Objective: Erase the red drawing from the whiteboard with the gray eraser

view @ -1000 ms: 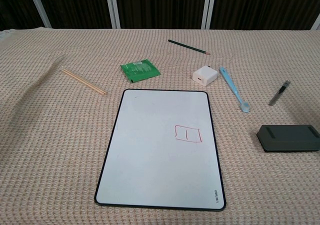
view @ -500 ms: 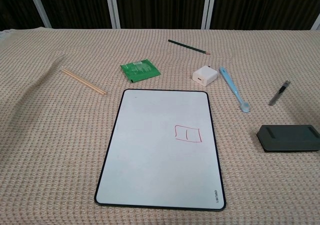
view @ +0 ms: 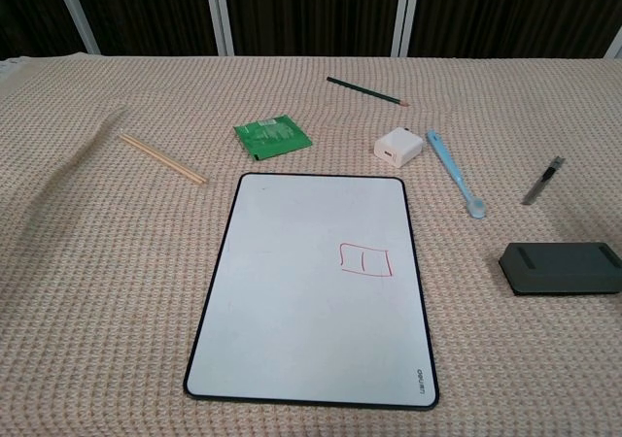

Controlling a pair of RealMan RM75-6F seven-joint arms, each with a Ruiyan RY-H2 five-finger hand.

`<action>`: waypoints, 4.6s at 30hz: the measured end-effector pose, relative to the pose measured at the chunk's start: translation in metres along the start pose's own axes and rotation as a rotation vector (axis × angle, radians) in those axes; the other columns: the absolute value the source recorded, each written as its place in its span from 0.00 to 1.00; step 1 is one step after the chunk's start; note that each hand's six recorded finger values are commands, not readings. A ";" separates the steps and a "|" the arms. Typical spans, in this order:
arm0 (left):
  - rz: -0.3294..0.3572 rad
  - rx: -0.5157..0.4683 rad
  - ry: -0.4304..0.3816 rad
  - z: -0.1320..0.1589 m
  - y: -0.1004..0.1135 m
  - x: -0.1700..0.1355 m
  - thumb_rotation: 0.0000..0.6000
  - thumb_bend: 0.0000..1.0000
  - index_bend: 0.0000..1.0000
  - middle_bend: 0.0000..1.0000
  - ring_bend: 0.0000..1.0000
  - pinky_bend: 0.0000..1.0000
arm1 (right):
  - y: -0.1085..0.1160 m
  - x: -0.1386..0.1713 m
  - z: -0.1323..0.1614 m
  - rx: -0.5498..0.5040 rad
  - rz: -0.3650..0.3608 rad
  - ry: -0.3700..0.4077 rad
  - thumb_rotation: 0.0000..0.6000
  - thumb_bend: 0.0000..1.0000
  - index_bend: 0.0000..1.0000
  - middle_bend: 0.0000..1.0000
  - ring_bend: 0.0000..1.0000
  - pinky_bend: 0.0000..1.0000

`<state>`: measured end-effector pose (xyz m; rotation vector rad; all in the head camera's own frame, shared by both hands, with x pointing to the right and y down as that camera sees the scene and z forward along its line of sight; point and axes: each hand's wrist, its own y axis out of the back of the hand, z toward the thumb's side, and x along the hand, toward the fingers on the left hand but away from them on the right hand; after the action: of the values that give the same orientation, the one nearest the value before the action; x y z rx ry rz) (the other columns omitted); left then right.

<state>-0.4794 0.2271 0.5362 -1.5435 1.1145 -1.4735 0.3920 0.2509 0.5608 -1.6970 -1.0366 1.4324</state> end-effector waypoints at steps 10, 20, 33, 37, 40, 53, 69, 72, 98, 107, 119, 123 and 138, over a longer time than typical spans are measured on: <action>0.002 -0.003 0.007 0.000 0.000 0.000 1.00 0.46 0.14 0.01 0.00 0.00 | -0.009 -0.025 0.029 0.013 0.192 0.137 1.00 0.10 0.00 0.08 0.04 0.15; 0.004 -0.005 0.015 -0.001 0.001 0.002 1.00 0.46 0.14 0.01 0.00 0.00 | -0.027 -0.070 0.064 0.007 0.352 0.216 1.00 0.12 0.06 0.14 0.11 0.17; 0.003 -0.006 0.023 -0.003 0.001 0.003 1.00 0.46 0.14 0.01 0.00 0.00 | -0.060 -0.090 0.077 0.051 0.384 0.210 1.00 0.20 0.22 0.27 0.25 0.29; 0.001 -0.004 0.024 -0.003 0.001 0.002 1.00 0.46 0.14 0.01 0.00 0.00 | -0.066 -0.092 0.076 0.054 0.379 0.203 1.00 0.23 0.24 0.29 0.27 0.30; 0.001 -0.003 0.024 -0.003 0.001 0.002 1.00 0.46 0.14 0.01 0.00 0.00 | -0.071 -0.092 0.075 0.061 0.389 0.200 1.00 0.23 0.27 0.30 0.29 0.33; 0.001 0.000 0.037 -0.004 0.001 0.004 1.00 0.47 0.14 0.01 0.00 0.00 | -0.091 -0.098 0.078 0.077 0.404 0.203 1.00 0.29 0.34 0.36 0.34 0.36; 0.005 0.001 0.037 -0.004 0.001 0.003 1.00 0.47 0.14 0.01 0.00 0.00 | -0.098 -0.099 0.084 0.088 0.429 0.213 1.00 0.40 0.39 0.43 0.41 0.43; 0.005 0.002 0.036 -0.004 0.001 0.004 1.00 0.47 0.14 0.01 0.00 0.00 | -0.097 -0.100 0.086 0.082 0.428 0.214 1.00 0.46 0.43 0.45 0.44 0.48; 0.009 -0.012 0.040 -0.005 0.003 0.003 1.00 0.47 0.14 0.01 0.00 0.00 | -0.080 -0.143 0.177 0.012 0.332 0.346 1.00 0.45 0.51 0.47 0.46 0.49; 0.007 -0.012 0.046 -0.007 0.004 0.005 1.00 0.47 0.15 0.01 0.00 0.00 | -0.098 -0.164 0.232 0.070 0.313 0.381 1.00 0.44 0.51 0.47 0.45 0.49; 0.001 -0.022 0.044 -0.008 0.005 0.006 1.00 0.47 0.14 0.01 0.00 0.00 | -0.125 -0.168 0.277 0.089 0.323 0.371 1.00 0.43 0.51 0.48 0.45 0.49; 0.001 -0.021 0.043 -0.008 0.005 0.006 1.00 0.47 0.14 0.01 0.00 0.00 | -0.130 -0.161 0.277 0.104 0.324 0.384 1.00 0.43 0.51 0.48 0.45 0.49; 0.003 -0.014 0.043 -0.007 0.004 0.005 1.00 0.47 0.14 0.01 0.00 0.00 | -0.140 -0.111 0.271 0.129 0.381 0.475 1.00 0.43 0.51 0.48 0.45 0.49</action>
<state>-0.4873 0.2208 0.5348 -1.5255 1.1546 -1.5064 0.0955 0.2167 0.6880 -2.0739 -0.3688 1.1892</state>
